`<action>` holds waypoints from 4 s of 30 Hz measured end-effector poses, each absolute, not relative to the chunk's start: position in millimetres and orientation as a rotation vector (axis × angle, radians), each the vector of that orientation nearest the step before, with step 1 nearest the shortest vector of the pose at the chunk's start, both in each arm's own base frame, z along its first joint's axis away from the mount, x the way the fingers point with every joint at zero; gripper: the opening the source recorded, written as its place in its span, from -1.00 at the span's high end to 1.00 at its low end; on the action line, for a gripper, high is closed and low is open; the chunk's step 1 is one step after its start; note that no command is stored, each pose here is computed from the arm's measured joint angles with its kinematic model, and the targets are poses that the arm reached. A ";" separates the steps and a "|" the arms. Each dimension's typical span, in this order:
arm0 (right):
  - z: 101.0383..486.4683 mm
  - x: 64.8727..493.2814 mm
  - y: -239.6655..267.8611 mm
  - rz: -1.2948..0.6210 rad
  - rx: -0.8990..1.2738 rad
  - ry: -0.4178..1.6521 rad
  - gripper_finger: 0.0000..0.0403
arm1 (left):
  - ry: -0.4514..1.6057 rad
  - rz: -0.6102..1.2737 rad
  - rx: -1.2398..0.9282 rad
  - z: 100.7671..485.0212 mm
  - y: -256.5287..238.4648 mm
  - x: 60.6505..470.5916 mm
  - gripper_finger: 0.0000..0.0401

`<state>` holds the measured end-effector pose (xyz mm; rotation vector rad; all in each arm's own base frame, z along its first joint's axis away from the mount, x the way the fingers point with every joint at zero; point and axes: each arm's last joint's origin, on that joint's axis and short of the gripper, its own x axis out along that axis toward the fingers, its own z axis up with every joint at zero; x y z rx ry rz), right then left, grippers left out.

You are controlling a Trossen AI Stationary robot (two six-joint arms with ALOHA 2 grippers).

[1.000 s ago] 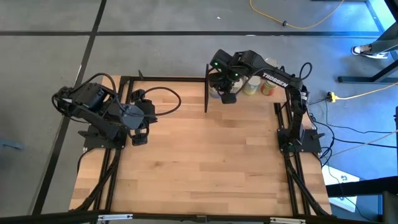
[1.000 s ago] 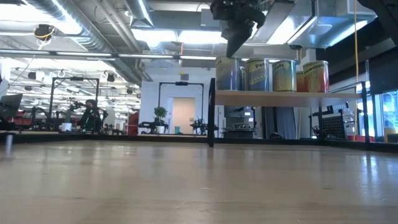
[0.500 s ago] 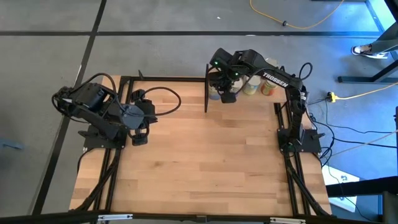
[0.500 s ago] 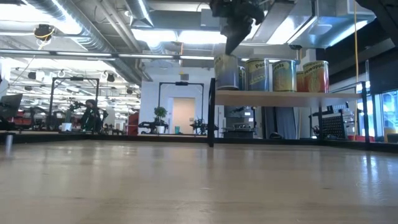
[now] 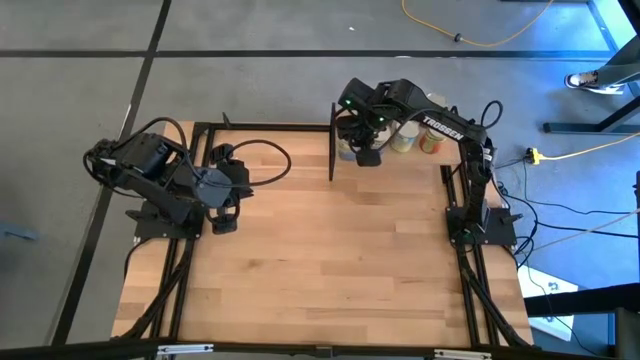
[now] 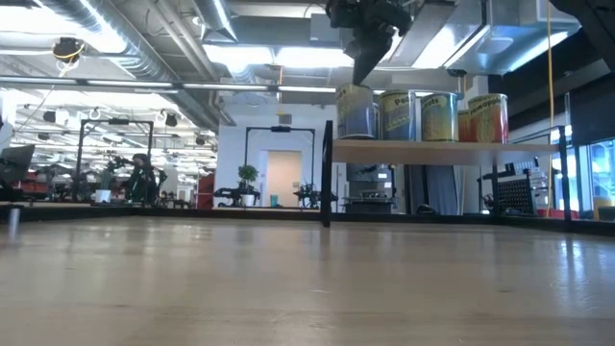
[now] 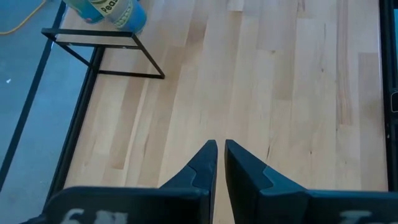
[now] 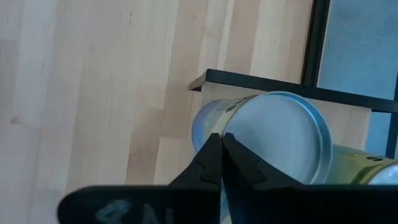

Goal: Pick and place cans onto a shelf
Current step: Put the canned peas on the shelf, then adjust the canned goods on the shelf

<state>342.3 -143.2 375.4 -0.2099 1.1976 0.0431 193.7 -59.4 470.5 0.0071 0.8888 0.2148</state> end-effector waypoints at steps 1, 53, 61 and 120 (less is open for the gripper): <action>375.4 342.3 -143.2 0.042 -0.209 1.198 0.97 | 0.889 0.215 0.007 470.5 -59.4 193.7 0.87; 369.4 341.6 -140.5 0.025 -0.177 1.222 0.94 | 0.889 0.214 0.007 470.5 -59.4 193.7 0.87; 369.2 341.6 -140.5 0.016 -0.164 1.222 0.73 | 0.889 0.214 0.007 470.5 -59.4 193.7 0.87; 501.2 248.6 -64.1 -0.111 -0.353 0.818 0.71 | 0.474 0.318 0.260 501.7 60.6 256.9 0.87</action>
